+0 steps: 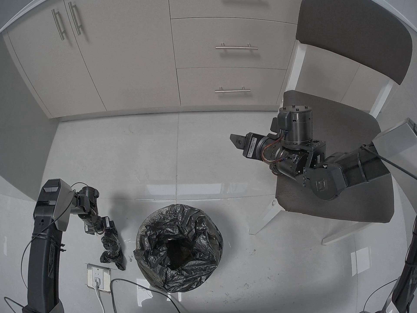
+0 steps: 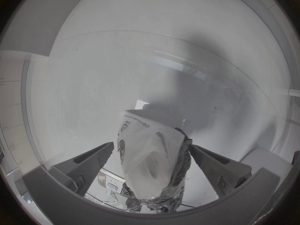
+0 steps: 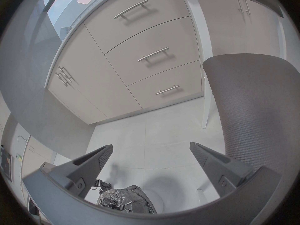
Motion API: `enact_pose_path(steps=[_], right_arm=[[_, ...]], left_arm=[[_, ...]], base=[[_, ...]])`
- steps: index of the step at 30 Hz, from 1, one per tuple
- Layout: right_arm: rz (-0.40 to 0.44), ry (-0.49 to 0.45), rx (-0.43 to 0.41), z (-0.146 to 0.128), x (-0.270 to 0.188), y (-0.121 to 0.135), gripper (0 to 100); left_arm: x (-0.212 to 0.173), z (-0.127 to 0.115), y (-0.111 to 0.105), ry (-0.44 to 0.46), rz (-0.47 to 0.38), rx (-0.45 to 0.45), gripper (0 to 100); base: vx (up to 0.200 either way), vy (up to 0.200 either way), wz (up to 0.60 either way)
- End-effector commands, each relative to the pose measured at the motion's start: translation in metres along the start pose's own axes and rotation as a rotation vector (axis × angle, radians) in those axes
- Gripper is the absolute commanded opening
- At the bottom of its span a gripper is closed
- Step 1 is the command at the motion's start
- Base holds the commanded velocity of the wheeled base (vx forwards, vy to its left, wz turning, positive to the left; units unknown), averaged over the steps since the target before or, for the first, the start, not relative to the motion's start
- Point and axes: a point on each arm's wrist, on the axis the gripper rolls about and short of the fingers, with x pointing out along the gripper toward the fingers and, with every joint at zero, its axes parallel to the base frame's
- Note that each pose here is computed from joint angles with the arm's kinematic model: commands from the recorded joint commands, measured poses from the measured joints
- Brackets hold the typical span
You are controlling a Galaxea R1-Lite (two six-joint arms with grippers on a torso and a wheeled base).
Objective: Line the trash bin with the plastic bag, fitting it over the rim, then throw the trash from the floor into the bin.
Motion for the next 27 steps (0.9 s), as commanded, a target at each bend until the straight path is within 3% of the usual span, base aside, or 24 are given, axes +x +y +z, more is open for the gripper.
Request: enact_pose_path(steps=[1,5,6,21,26,27], right_arm=[[-0.003,0.009,-0.001,-0.003,0.002,-0.001,100],[-0.007,0.01,-0.001,-0.003,0.003,-0.002,100],[-0.007,0.011,-0.001,-0.004,0.003,-0.002,100],[-0.004,-0.002,0.008,0.001,0.0,-0.001,100],[0.018,-0.048,0.027,0.027,-0.024,0.003,100],[0.018,-0.048,0.027,0.027,-0.024,0.003,100]], left_arm=[[0.006,-0.005,-0.001,0.012,0.015,0.004,100],[0.006,-0.005,-0.003,0.011,0.015,0.008,100],[0.006,-0.005,-0.004,0.012,0.015,0.01,0],[-0.001,-0.002,-0.007,0.006,0.013,0.002,0],[-0.087,0.031,-0.024,-0.018,-0.012,-0.093,0],[-0.087,0.031,-0.024,-0.018,-0.012,-0.093,0]], base=[[0.0,0.0,0.0],[0.0,0.0,0.0],[0.0,0.0,0.0],[0.0,0.0,0.0],[0.0,0.0,0.0],[0.0,0.0,0.0]])
